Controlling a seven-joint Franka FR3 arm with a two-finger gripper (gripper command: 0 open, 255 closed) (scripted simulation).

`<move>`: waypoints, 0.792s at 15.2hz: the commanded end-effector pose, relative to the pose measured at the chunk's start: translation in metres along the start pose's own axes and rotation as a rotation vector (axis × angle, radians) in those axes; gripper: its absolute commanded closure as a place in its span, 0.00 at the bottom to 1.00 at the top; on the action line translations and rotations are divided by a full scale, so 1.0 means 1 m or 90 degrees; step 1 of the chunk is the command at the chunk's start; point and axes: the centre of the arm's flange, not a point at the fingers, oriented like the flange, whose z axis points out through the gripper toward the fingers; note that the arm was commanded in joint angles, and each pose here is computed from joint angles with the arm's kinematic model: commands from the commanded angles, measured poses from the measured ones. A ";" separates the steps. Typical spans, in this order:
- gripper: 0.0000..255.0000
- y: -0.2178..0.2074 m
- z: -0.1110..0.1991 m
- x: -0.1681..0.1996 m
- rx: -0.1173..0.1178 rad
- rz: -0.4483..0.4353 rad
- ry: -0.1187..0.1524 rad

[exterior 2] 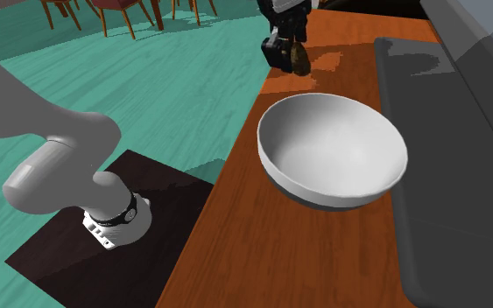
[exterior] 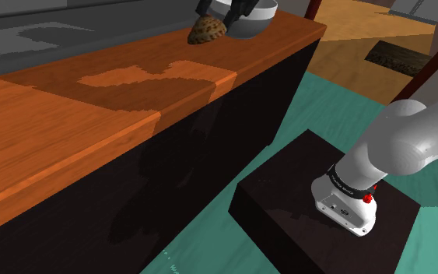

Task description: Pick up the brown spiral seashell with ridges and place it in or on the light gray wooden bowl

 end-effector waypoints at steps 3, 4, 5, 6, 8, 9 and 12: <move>1.00 -0.011 -0.018 0.002 0.000 0.000 0.000; 1.00 -0.013 -0.023 0.003 0.000 0.000 0.000; 1.00 -0.016 -0.027 0.003 0.000 0.000 0.000; 1.00 -0.018 -0.032 0.004 0.000 0.000 0.000; 1.00 -0.023 -0.041 0.005 0.000 0.000 0.000; 1.00 -0.026 -0.046 0.005 0.000 0.000 0.000; 1.00 -0.033 -0.060 0.007 0.000 0.000 0.000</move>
